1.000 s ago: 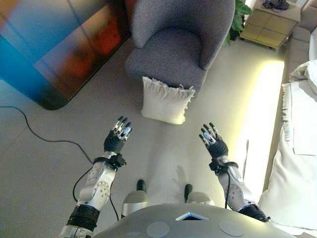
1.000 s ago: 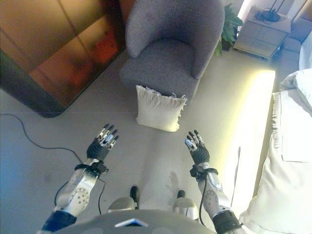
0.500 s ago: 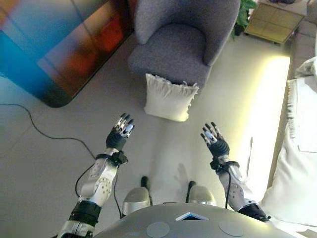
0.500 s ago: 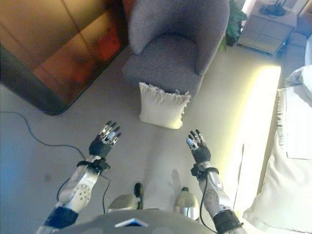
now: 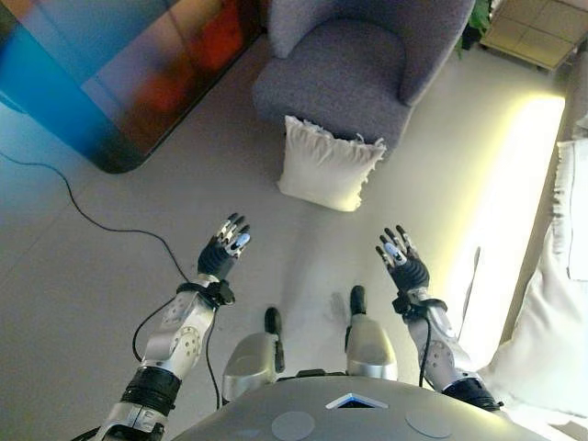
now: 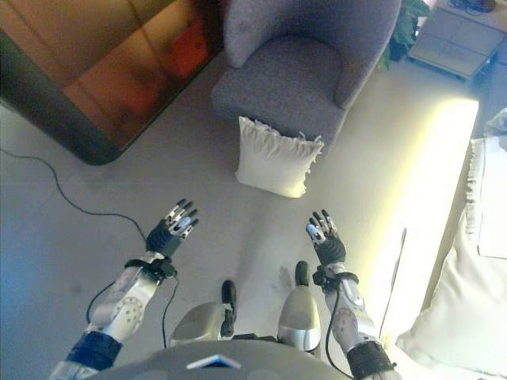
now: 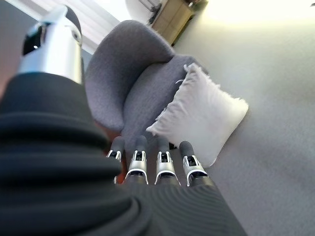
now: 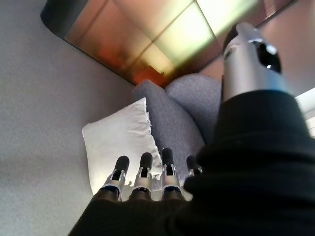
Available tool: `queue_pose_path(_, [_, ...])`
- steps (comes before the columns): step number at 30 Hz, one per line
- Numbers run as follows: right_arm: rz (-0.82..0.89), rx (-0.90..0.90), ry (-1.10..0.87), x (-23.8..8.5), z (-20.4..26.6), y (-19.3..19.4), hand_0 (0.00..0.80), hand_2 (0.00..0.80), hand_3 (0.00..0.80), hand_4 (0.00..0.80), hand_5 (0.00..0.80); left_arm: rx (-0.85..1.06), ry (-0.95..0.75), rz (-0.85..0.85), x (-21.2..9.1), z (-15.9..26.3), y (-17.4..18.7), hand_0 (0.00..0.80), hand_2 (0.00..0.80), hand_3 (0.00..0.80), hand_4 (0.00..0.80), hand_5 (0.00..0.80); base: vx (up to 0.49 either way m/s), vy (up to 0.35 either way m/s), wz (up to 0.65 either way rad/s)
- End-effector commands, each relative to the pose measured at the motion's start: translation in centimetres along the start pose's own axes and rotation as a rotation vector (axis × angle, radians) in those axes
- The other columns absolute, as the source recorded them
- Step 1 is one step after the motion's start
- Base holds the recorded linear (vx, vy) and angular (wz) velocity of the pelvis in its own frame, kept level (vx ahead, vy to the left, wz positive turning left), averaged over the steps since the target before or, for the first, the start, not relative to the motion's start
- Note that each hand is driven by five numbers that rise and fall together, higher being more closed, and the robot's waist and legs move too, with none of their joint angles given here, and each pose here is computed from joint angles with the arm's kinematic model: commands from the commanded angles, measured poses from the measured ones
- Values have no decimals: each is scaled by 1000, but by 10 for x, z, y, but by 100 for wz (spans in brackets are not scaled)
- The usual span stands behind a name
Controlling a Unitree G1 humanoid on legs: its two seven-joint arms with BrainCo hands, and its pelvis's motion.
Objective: Pick up the cushion and take it to the sofa
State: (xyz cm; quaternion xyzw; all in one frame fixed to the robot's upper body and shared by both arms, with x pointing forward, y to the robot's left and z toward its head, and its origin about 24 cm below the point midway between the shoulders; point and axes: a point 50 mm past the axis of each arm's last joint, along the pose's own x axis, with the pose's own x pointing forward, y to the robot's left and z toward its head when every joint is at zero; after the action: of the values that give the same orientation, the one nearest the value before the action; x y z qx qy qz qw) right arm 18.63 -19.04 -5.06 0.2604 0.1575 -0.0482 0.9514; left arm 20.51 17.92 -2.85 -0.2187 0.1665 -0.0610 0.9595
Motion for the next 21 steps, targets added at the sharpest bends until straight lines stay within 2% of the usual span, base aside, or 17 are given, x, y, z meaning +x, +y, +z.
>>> queue_pose_path(1, [60, 10, -83, 2, 15, 13, 0, 0, 0, 0, 0, 69, -89, -57, -6, 21, -1, 0, 0, 0, 0, 0, 398, -186, 65])
queue_pose_path(3, [61, 4, -68, -1, 13, 11, 0, 0, 0, 0, 0, 61, -91, -58, -7, 19, -1, 0, 0, 0, 0, 0, 379, -177, 51])
queue_pose_path(8, [67, -39, -4, -6, 7, 10, 0, 0, 0, 0, 0, 17, -79, -4, -12, 12, 5, 0, 0, 0, 0, 0, 452, -246, 11])
queue_pose_path(12, [100, -93, 16, -10, 13, 4, 0, 0, 0, 0, 0, -32, -93, 22, -17, 10, 8, 0, 0, 0, 0, 0, 371, -268, -9])
queue_pose_path(16, [89, -96, -1, -6, 19, -3, 0, 0, 0, 0, 0, -54, -114, 21, -10, 13, 1, 0, 0, 0, 0, 0, 270, -269, -12])
queue_pose_path(21, [88, -63, -35, -9, 22, -5, 0, 0, 0, 0, 0, -39, -128, 5, -8, 16, -5, 0, 0, 0, 0, 0, 208, -50, 5])
